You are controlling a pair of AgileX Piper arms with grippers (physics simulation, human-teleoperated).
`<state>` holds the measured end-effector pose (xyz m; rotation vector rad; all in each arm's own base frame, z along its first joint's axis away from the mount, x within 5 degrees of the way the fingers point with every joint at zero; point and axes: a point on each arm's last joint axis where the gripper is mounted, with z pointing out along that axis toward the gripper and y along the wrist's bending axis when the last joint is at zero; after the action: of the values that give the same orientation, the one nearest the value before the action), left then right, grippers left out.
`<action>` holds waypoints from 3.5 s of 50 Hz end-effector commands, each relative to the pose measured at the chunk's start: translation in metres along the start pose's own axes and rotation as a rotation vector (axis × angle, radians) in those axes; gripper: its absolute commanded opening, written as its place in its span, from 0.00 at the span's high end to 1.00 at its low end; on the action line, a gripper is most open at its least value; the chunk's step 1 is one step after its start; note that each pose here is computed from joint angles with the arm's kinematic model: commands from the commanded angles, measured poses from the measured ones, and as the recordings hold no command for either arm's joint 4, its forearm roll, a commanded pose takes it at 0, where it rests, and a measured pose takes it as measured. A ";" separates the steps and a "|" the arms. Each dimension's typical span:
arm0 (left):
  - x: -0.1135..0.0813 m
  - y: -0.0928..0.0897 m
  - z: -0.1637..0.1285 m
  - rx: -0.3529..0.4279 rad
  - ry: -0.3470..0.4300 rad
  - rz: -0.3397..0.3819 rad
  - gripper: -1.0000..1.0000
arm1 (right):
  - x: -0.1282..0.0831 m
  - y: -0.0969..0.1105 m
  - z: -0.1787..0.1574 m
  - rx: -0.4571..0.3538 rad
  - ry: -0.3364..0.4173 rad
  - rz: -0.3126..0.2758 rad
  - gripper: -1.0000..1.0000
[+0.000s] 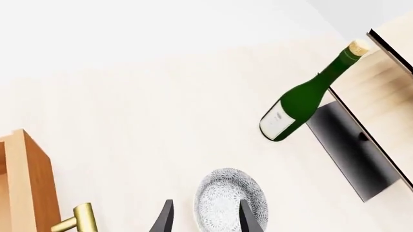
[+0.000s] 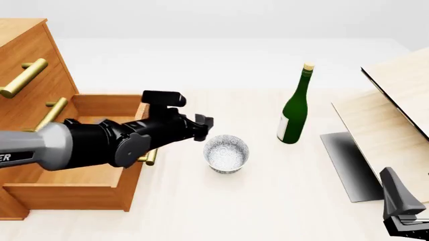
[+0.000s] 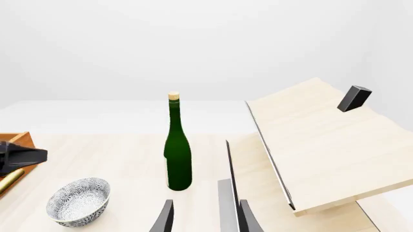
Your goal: Put the bowl in the bottom drawer of the cabinet and close it.
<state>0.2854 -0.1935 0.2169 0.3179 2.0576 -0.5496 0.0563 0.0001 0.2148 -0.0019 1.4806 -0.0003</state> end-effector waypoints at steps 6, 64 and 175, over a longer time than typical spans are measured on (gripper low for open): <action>0.008 0.004 0.019 -0.012 0.021 -0.053 0.00 | 0.000 0.000 0.000 0.000 0.000 0.000 0.00; 0.064 0.011 0.066 -0.029 0.116 -0.212 0.00 | 0.000 0.000 0.000 0.000 0.000 0.000 0.00; 0.023 0.005 -0.005 -0.003 0.018 -0.074 1.00 | 0.000 0.000 0.000 0.000 0.000 0.000 0.00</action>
<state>0.2716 -0.1961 0.1830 0.2560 2.1235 -0.6099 0.0563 0.0001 0.2148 -0.0019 1.4806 -0.0003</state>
